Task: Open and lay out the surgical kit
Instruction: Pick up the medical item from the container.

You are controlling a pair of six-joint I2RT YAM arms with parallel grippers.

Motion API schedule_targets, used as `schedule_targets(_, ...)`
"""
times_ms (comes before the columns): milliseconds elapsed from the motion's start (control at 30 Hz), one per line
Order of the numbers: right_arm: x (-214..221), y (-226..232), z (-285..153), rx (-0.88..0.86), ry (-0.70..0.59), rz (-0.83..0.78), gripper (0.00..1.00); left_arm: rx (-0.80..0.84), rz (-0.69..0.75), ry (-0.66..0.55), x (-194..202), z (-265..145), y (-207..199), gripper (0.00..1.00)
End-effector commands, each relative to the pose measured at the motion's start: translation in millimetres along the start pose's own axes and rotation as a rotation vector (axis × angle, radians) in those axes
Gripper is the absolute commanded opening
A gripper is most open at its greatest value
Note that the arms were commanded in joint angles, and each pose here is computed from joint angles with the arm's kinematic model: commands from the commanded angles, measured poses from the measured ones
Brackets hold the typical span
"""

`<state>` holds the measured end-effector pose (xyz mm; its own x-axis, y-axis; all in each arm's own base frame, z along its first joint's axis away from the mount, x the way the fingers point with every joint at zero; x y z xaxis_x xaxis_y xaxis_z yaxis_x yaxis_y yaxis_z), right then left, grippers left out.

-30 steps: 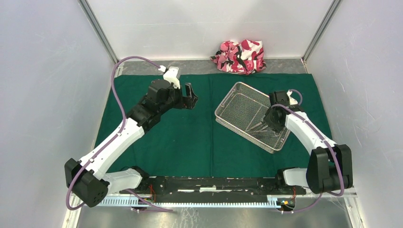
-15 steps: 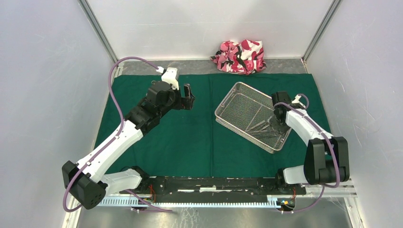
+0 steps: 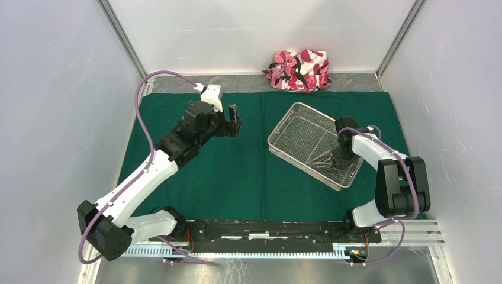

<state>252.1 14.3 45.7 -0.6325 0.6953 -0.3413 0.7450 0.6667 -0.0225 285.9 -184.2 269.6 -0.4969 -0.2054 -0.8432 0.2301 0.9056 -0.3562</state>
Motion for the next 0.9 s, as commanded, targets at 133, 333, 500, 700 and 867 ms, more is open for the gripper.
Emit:
schedule_targets(133,52,-23,38,0.109,0.169,0.111,0.19,0.006,0.052,-0.055,-17,-5,-3,0.91)
schedule_targets(333,45,-22,33,0.111,0.149,0.101,0.00,-0.001,0.053,-0.050,-15,-3,-2,0.92)
schedule_targets(500,23,-9,10,0.038,0.081,0.101,0.00,-0.011,0.054,-0.048,-14,-1,1,0.92)
schedule_targets(700,-7,17,-8,-0.167,-0.069,0.051,0.00,-0.018,0.036,-0.050,-14,2,7,0.92)
schedule_targets(867,-24,24,-21,-0.234,-0.173,-0.006,0.00,-0.029,0.026,-0.046,-12,6,12,0.93)
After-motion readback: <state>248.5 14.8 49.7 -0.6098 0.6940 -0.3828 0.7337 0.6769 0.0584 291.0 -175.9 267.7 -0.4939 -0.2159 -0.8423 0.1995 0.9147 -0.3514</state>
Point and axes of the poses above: each gripper's point midway between its finger pads, its own z axis out along the fingers, its own y axis along the line the jaws close on, x = y × z, the point moved 3 cm from there along -z, back along the fingers, and after that the axes turned 9 degrees about -z, right-handed, at the moved point
